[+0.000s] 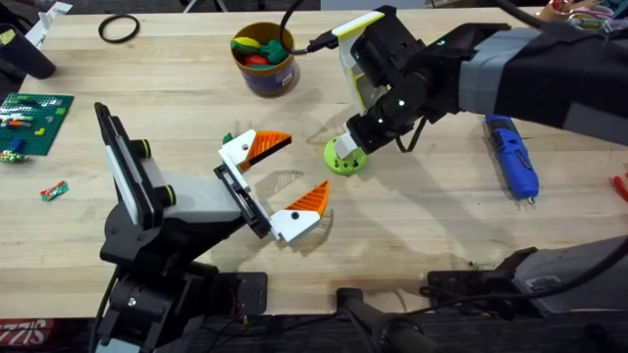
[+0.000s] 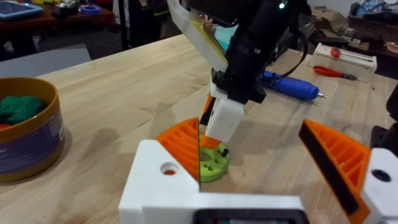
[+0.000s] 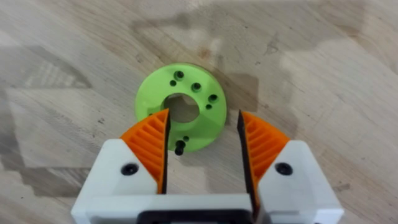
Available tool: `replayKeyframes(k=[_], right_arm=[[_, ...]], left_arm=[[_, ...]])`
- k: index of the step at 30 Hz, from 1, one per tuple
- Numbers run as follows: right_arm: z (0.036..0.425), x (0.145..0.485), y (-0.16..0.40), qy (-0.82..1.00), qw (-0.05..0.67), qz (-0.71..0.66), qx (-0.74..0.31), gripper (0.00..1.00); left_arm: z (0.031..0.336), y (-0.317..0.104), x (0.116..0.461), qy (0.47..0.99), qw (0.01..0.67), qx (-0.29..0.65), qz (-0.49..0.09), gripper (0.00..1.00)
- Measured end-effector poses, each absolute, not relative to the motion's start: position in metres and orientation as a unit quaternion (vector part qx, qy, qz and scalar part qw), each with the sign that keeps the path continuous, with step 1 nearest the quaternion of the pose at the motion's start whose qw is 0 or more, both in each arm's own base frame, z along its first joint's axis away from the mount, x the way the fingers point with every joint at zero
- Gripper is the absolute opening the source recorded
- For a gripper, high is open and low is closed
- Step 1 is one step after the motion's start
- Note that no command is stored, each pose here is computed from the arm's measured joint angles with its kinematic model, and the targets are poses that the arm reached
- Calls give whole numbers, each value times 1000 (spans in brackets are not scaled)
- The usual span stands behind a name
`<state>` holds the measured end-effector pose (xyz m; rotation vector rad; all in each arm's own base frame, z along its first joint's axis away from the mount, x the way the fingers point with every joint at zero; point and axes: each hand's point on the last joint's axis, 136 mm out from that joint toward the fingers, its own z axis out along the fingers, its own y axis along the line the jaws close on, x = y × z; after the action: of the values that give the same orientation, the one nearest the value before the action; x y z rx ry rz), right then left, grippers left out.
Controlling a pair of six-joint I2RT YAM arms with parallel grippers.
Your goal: Pick up the gripper from the table and insert it into the empty holder that is missing its gripper. Then pick up a screw, insert it into the mounting hole, and use the screwdriver to tighten it. Finally, clean up the table by picking up the vegetable and placing it into the bucket.
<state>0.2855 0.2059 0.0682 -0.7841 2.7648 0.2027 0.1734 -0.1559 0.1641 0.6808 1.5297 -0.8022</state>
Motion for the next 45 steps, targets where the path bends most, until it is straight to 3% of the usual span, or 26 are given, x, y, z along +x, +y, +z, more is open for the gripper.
replayKeyframes(k=[8, 17, 22, 25, 45], right_arm=[[90, 264, 192, 956, 115, 68, -260, 596], [175, 240, 176, 938, 216, 108, -247, 596], [197, 230, 169, 929, 257, 126, -234, 596], [167, 217, 161, 941, 228, 120, -221, 596], [62, 243, 210, 946, 164, 103, -261, 596]], left_arm=[[164, -156, 173, 660, 599, 293, -346, 979], [164, -156, 173, 660, 599, 293, -346, 979], [164, -156, 173, 660, 599, 293, -346, 979], [164, -156, 173, 660, 599, 293, -346, 979], [164, -156, 173, 660, 599, 293, -346, 979]])
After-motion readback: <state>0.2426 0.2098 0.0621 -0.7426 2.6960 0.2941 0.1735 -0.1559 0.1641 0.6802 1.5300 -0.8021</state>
